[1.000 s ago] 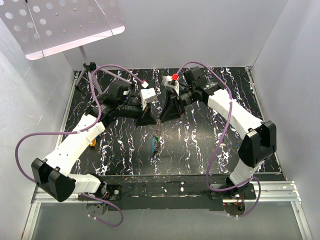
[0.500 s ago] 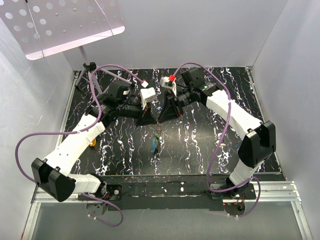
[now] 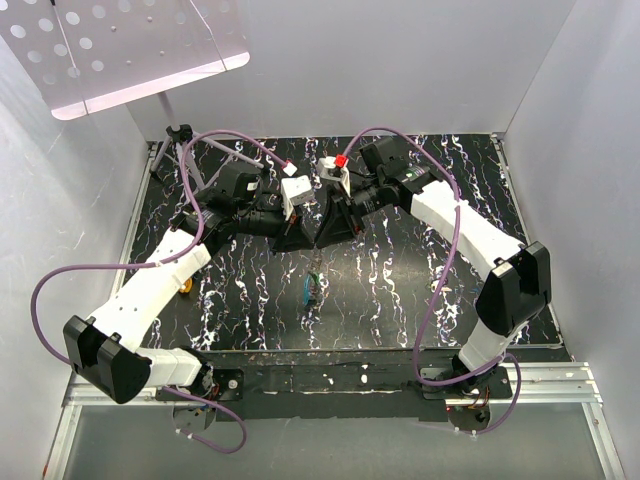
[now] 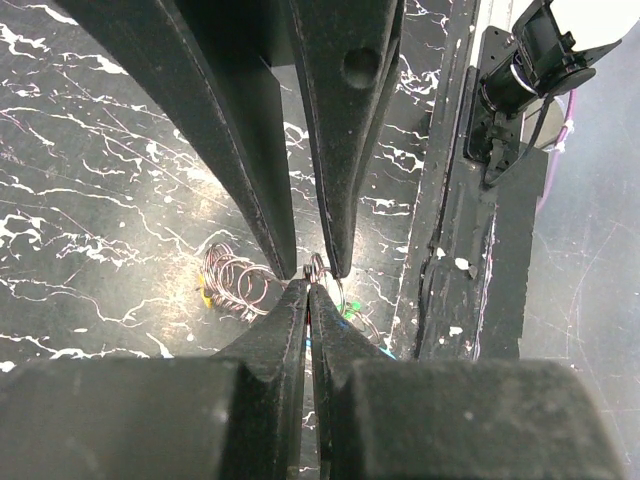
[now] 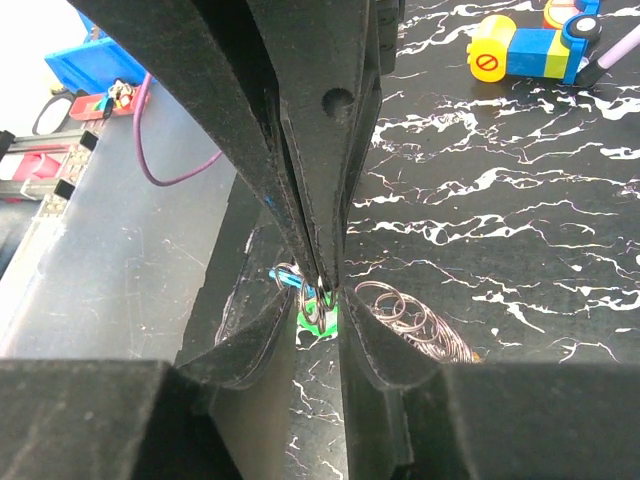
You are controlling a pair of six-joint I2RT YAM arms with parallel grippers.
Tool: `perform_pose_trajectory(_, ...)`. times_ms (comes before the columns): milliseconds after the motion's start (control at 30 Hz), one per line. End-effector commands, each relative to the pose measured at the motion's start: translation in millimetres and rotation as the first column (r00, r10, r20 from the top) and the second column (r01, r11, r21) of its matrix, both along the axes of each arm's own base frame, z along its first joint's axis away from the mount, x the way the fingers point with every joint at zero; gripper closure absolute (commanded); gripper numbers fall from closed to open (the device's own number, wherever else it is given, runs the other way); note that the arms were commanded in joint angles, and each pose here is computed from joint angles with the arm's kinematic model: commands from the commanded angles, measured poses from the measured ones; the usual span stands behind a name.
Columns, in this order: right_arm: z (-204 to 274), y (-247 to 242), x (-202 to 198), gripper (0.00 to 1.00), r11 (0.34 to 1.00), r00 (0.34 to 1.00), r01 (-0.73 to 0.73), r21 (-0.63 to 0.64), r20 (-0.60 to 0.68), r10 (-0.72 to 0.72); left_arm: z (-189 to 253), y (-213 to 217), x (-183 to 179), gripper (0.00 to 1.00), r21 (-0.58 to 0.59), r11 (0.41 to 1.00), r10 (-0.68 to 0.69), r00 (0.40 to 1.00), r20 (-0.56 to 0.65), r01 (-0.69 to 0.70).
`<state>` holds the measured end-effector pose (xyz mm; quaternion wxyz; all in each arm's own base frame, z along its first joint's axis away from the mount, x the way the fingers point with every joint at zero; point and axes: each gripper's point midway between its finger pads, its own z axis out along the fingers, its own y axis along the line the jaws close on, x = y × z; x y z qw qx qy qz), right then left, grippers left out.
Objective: Put the keys on the keyring
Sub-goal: Adjust the keyring.
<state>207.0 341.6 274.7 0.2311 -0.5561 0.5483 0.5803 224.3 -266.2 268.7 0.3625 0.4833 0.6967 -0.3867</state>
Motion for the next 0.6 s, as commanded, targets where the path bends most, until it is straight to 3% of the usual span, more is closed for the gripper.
perform_pose_trajectory(0, 8.1, 1.8, -3.0, 0.69, 1.000, 0.999, -0.010, 0.016, 0.039, 0.009, 24.0, -0.9, -8.2, 1.00, -0.064, 0.998, -0.024, 0.998, 0.066, 0.028)
perform_pose_trajectory(133, 8.4, 1.3, -2.0, 0.70, 1.000, 0.999, -0.005, 0.015, 0.046, 0.004, 23.8, -1.3, -7.9, 1.00, -0.066, 0.997, -0.024, 0.997, 0.067, 0.029)
perform_pose_trajectory(333, 8.1, 0.4, -3.0, 0.82, 1.000, 0.999, -0.007, 0.014, 0.048, 0.007, 23.4, -0.8, -6.3, 1.00, -0.065, 0.998, -0.018, 0.998, 0.066, 0.022)
perform_pose_trajectory(567, 6.8, 0.2, -3.1, 0.80, 1.000, 0.998, -0.007, 0.012, 0.060, 0.006, 24.0, -0.9, -5.8, 1.00, -0.065, 0.998, -0.012, 0.998, 0.066, 0.017)
